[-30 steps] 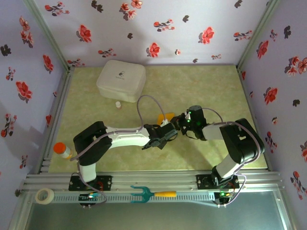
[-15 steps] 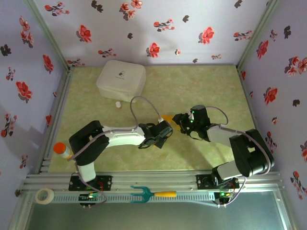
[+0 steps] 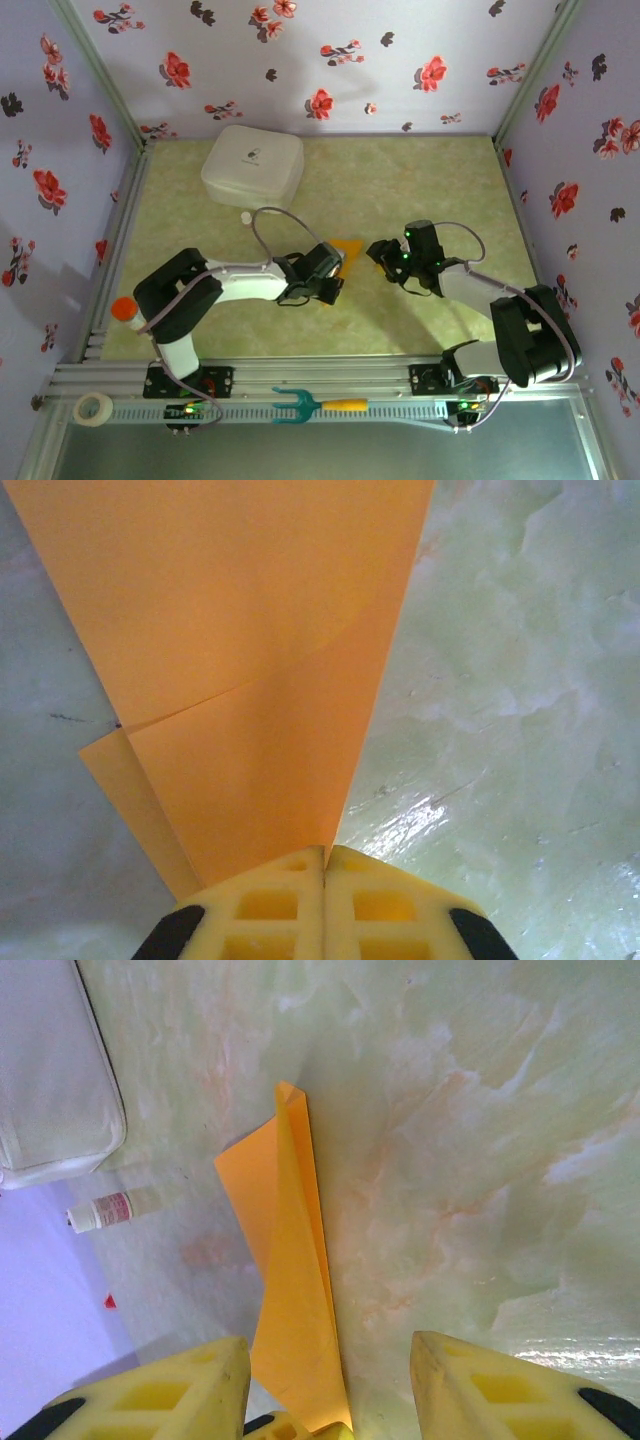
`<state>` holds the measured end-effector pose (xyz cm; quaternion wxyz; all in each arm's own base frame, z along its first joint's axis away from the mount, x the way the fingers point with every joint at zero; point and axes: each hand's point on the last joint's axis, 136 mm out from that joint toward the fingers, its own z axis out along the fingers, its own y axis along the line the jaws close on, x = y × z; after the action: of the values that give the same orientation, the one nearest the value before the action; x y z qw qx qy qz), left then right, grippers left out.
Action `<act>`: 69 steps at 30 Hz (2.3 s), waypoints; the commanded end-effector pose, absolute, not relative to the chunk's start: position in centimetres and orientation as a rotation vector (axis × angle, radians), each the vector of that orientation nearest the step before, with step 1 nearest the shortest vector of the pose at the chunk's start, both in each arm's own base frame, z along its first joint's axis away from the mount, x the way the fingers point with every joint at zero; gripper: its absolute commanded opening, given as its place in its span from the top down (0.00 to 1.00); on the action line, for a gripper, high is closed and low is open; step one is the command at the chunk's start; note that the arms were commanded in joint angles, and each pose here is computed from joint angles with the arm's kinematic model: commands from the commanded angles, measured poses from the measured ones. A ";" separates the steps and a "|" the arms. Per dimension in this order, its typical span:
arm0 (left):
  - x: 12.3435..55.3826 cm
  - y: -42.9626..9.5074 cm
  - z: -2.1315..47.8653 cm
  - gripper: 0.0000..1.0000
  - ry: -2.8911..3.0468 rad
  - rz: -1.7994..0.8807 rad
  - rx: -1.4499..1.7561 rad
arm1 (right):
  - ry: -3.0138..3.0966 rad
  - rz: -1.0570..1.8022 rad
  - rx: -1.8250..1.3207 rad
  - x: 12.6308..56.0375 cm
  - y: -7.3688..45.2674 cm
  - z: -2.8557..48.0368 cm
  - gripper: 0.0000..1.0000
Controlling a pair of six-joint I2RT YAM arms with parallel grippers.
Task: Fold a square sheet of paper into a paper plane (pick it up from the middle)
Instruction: Fold the wing for the fifth time at the center of the table.
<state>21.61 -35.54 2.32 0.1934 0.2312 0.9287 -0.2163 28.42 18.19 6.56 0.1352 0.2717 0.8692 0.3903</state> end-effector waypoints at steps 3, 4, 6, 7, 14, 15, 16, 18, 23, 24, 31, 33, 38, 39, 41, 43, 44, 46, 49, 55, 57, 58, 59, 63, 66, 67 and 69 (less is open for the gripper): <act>21.2 -37.0 4.0 1.00 2.556 -0.823 0.621 | 2.501 1.134 0.769 28.8 18.1 7.0 0.54; 21.1 -37.1 4.0 1.00 2.552 -0.851 0.621 | 2.499 1.143 0.766 28.8 18.2 7.1 0.54; 21.0 -37.3 3.9 1.00 2.550 -0.907 0.610 | 2.492 1.167 0.754 28.9 18.5 7.1 0.54; 21.0 -37.4 3.9 1.00 2.550 -0.932 0.602 | 2.487 1.182 0.748 28.9 18.6 7.1 0.55; 20.7 -38.0 4.1 1.00 2.535 -1.091 0.595 | 2.437 1.253 0.628 29.1 20.0 7.6 0.66; 20.6 -38.1 4.1 1.00 2.537 -1.110 0.595 | 2.432 1.244 0.597 29.0 20.1 7.6 0.69; 20.6 -38.1 4.0 1.00 2.539 -1.127 0.589 | 2.438 1.226 0.572 28.8 20.2 7.4 0.71; 20.7 -38.1 3.9 1.00 2.539 -1.155 0.575 | 2.443 1.202 0.530 28.5 20.4 7.1 0.75; 20.7 -37.9 3.7 1.00 2.542 -1.227 0.533 | 2.461 1.220 0.442 27.7 21.4 6.8 0.80; 20.8 -37.8 3.6 1.00 2.548 -1.231 0.526 | 2.463 1.227 0.439 27.7 21.5 6.8 0.81; 21.1 -37.6 2.9 1.00 2.563 -1.271 0.471 | 2.469 1.292 0.408 27.5 22.6 7.1 0.85; 21.2 -37.6 2.8 1.00 2.565 -1.277 0.456 | 2.476 1.312 0.401 27.5 22.9 7.0 0.86; 21.3 -37.3 2.9 1.00 2.569 -1.281 0.434 | 2.478 1.345 0.398 27.4 23.4 7.1 0.88; 21.3 -37.4 3.0 1.00 2.565 -1.281 0.442 | 2.471 1.333 0.430 27.4 23.1 7.1 0.87; 21.4 -37.2 3.2 1.00 2.567 -1.256 0.453 | 2.494 1.264 0.558 27.6 21.9 6.6 0.78; 21.4 -37.0 3.4 1.00 2.568 -1.197 0.484 | 2.520 1.222 0.610 27.6 21.2 6.8 0.63; 21.6 -36.9 3.5 1.00 2.566 -1.167 0.490 | 2.525 1.216 0.612 27.6 21.2 7.2 0.58; 21.6 -36.7 3.5 1.00 2.568 -1.096 0.517 | 2.549 1.169 0.633 27.5 20.8 7.8 0.53; 21.2 -36.5 3.2 1.00 2.590 -0.961 0.599 | 2.582 1.086 0.675 27.4 19.9 8.2 0.45; 21.1 -36.4 3.2 1.00 2.587 -0.714 0.707 | 2.683 0.962 0.748 27.1 19.3 7.5 0.45; 21.0 -36.3 3.3 1.00 2.580 -0.633 0.757 | 2.700 0.935 0.748 27.3 19.2 7.4 0.45; 20.9 -36.4 3.4 1.00 2.574 -0.596 0.787 | 2.707 0.944 0.748 27.4 19.4 7.3 0.45; 20.8 -36.5 3.5 1.00 2.569 -0.570 0.810 | 2.710 0.954 0.749 27.5 19.6 7.3 0.46; 20.6 -36.5 3.7 1.00 2.551 -0.475 0.880 | 2.738 0.970 0.750 27.6 20.1 7.0 0.47; 20.6 -36.5 3.9 0.99 2.537 -0.441 0.898 | 2.760 0.970 0.756 27.6 20.3 6.5 0.52; 20.6 -36.5 3.9 0.98 2.536 -0.426 0.906 | 2.764 0.976 0.762 27.6 20.4 6.3 0.55; 20.6 -36.3 3.9 0.98 2.532 -0.396 0.922 | 2.760 0.993 0.762 27.6 20.5 6.2 0.61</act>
<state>20.31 -37.30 3.76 0.2005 0.3110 0.9105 -0.1843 27.40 20.34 5.97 0.0611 0.2530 0.9099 0.3231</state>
